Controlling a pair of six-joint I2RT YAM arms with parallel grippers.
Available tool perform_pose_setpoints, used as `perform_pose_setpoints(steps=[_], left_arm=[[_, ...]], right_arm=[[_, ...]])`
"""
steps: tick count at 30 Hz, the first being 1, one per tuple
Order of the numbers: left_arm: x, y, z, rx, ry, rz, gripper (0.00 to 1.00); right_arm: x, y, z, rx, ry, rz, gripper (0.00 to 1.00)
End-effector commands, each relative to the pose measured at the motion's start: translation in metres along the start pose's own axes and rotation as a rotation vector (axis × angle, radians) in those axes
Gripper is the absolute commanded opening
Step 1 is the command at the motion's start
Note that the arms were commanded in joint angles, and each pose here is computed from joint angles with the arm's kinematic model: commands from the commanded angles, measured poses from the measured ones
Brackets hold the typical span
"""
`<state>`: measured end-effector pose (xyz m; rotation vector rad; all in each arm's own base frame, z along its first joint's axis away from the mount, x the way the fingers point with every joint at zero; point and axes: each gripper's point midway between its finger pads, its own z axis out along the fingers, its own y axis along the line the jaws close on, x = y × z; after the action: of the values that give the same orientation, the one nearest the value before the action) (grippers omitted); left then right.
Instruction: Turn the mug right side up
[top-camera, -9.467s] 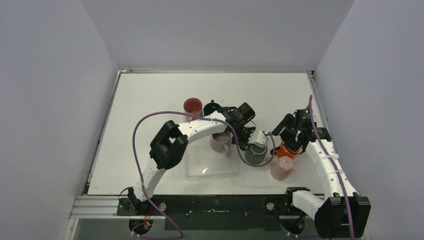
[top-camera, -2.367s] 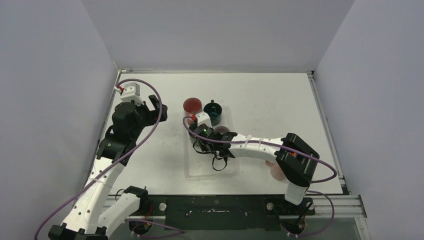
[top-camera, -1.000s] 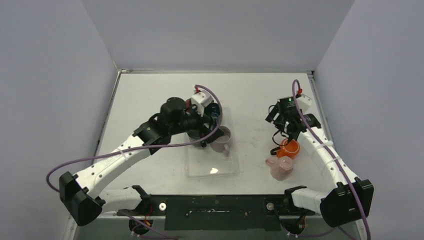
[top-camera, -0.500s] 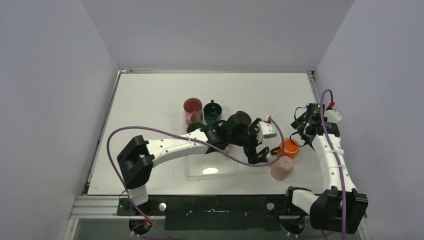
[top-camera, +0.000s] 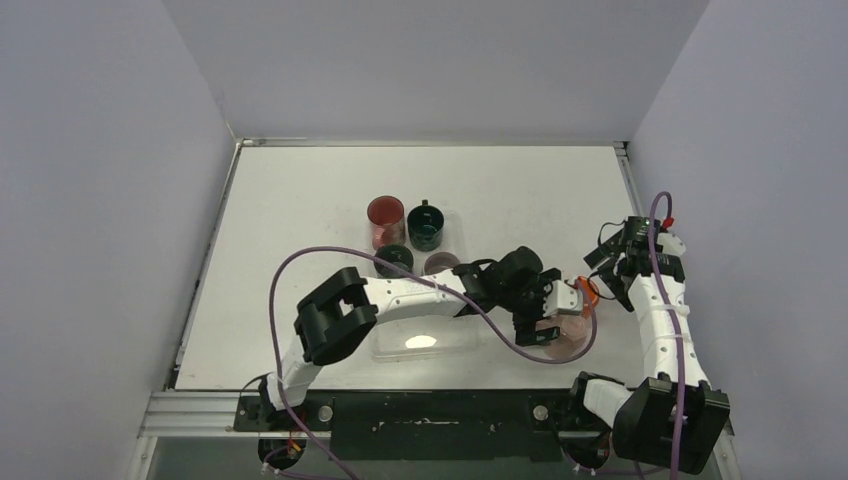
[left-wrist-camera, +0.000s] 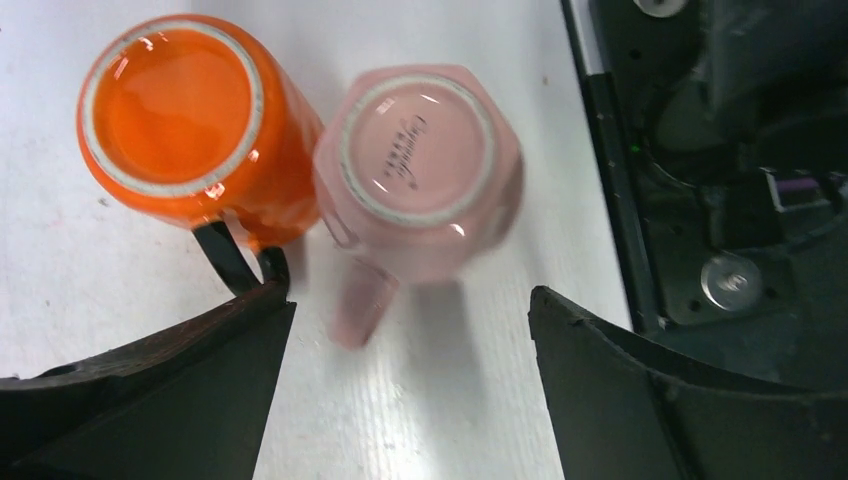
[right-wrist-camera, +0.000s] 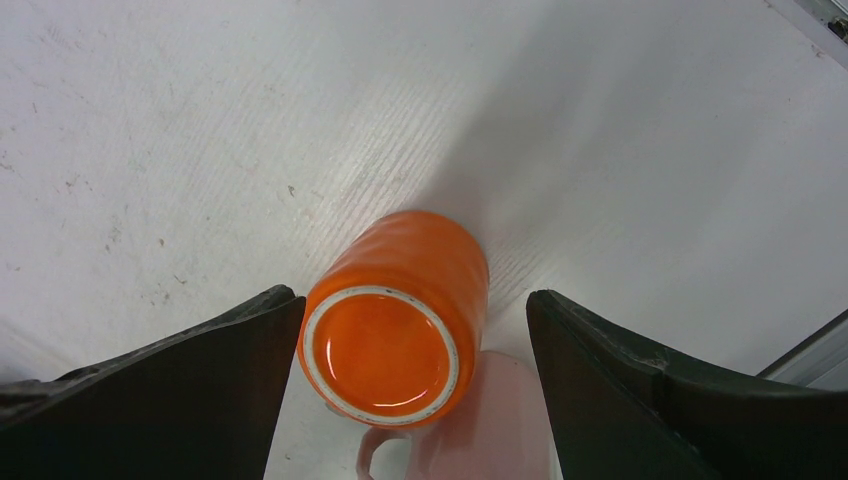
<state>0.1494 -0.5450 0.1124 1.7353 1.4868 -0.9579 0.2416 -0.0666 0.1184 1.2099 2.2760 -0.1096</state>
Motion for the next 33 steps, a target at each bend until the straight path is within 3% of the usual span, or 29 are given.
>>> perform_pose_setpoints(steps=[1,12,15,19,28,30,33], left_arm=[[-0.023,0.019,0.016,0.017,-0.056,0.048,0.87],[0.010,0.002,0.027,0.155,0.006,0.018,0.64],[0.015,0.002,0.025,0.172,0.034,0.021,0.50],[0.019,0.005,0.027,0.156,0.049,0.018,0.41],[0.018,0.010,0.038,0.126,0.066,-0.005,0.41],[0.019,0.013,0.038,0.112,0.072,-0.005,0.32],[0.018,0.016,0.033,0.118,0.073,-0.020,0.04]], right_arm=[[-0.003,0.001,-0.004,-0.033,-0.018,0.001,0.85],[-0.004,-0.001,-0.006,-0.027,-0.023,-0.002,0.84],[-0.004,0.000,-0.005,-0.028,-0.025,-0.001,0.84],[-0.004,0.001,-0.004,-0.029,-0.022,0.000,0.84],[-0.006,0.001,-0.004,-0.022,-0.020,-0.008,0.83],[-0.006,0.001,-0.004,-0.020,-0.020,-0.008,0.83],[-0.006,0.000,-0.004,-0.020,-0.023,-0.008,0.83]])
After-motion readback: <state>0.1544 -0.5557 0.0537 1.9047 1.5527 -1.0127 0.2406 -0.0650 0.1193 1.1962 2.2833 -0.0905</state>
